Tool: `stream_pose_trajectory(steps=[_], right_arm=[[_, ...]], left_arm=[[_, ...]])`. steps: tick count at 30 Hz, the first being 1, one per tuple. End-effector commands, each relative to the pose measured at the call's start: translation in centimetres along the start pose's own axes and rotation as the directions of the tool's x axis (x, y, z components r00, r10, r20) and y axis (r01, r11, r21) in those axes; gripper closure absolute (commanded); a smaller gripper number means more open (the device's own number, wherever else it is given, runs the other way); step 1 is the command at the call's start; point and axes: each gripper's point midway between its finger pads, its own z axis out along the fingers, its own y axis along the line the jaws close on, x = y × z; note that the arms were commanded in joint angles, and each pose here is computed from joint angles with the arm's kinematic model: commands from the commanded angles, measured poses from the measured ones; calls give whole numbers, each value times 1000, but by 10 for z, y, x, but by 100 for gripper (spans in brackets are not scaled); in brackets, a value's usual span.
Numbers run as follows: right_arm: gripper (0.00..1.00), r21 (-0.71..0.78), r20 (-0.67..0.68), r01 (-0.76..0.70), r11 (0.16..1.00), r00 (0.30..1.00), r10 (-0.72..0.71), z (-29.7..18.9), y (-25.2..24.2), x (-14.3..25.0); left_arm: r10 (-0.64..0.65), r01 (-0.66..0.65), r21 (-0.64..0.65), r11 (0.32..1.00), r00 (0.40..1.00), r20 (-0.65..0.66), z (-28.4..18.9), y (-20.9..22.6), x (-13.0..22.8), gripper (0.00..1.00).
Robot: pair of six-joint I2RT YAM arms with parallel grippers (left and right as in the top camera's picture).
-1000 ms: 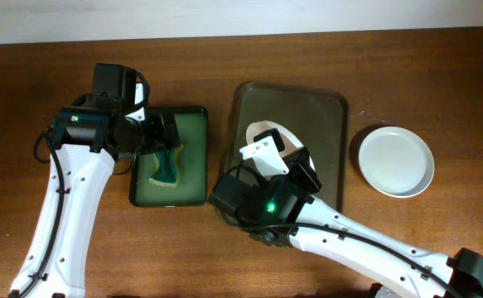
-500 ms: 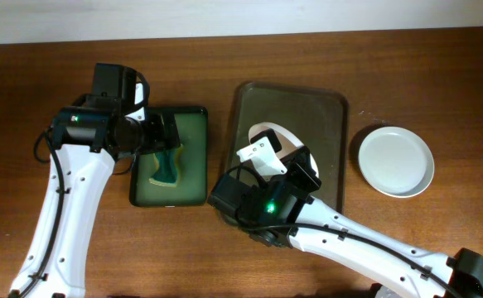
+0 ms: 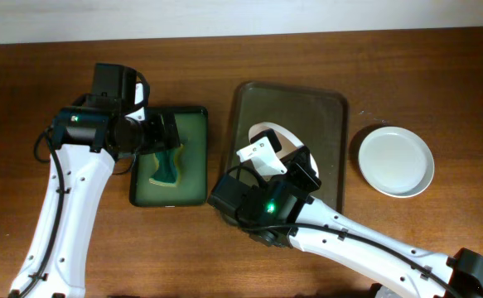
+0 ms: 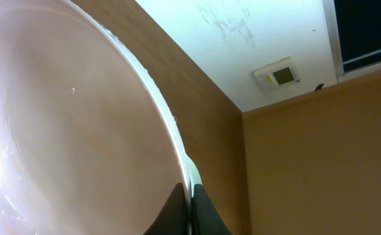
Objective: Clean dirty plates on tray and stack at the side
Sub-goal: 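Lift the last plate and stack it on the right pile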
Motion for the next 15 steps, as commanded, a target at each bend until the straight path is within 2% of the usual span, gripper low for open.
stream_pose_trajectory(steps=[1,15], right_arm=[[96,26,35,-51,998,998,50,-6,-14,-9],[96,34,16,5,999,1000,-5,-6,-17,-2]], left_arm=[[10,-10,12,1000,1000,8,-3,-2,-1,0],[10,-10,12,1000,1000,8,-3,-2,-1,0]])
